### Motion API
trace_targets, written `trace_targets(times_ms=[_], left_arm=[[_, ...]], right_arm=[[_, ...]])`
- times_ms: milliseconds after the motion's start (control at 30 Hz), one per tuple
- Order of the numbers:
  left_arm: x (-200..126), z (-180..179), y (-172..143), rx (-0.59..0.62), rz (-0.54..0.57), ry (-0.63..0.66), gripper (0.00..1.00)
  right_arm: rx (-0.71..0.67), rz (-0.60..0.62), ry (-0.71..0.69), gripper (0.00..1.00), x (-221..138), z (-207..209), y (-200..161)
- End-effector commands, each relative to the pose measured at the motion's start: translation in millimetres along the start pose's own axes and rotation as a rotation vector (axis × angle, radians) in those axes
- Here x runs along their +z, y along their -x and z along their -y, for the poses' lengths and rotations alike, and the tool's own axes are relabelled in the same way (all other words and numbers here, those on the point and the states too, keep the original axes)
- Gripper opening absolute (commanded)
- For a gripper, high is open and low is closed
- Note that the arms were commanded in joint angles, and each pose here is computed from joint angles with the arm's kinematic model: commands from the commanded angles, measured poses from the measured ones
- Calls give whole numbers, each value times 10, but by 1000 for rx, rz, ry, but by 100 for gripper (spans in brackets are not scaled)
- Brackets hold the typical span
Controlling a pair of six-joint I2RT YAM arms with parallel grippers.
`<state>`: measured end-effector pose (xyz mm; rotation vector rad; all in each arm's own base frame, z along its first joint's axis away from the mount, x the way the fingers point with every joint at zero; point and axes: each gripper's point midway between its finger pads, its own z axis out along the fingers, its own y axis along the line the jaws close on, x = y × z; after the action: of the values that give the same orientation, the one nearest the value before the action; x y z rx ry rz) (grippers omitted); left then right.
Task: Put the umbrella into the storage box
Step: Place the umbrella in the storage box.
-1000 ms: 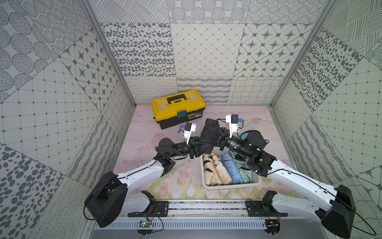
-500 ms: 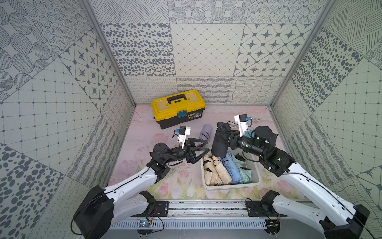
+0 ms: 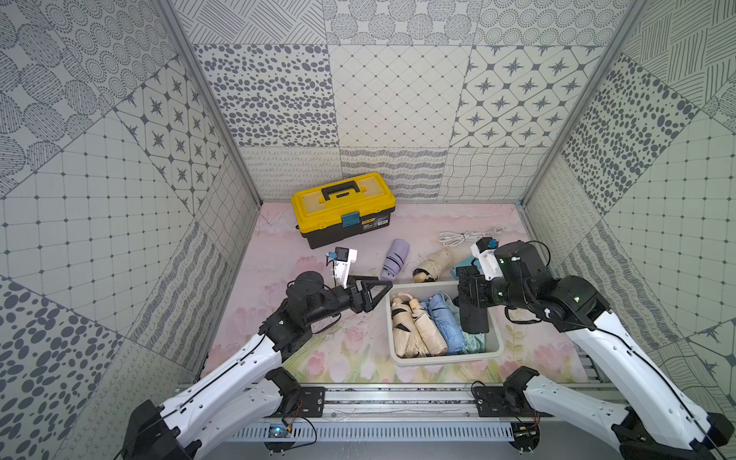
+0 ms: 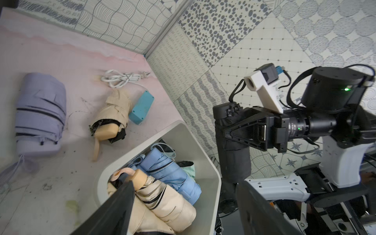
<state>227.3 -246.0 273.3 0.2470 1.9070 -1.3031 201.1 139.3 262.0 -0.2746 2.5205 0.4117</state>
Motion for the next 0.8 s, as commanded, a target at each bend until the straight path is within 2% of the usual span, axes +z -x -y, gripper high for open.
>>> trace_targets(times_ms=[0, 233, 467, 767], left_arm=[[-32, -445, -356, -119, -141, 214, 83], [61, -532, -473, -160, -223, 246, 81], [70, -564, -474, -150, -223, 258, 81], [67, -562, -455, -130, -219, 261, 81]], right_arm=[[-52, -62, -112, 10, -22, 193, -84], [-86, -179, -157, 10, 324, 238, -173], [-100, -269, -187, 11, 641, 312, -357], [-71, -340, -216, 11, 864, 346, -455]])
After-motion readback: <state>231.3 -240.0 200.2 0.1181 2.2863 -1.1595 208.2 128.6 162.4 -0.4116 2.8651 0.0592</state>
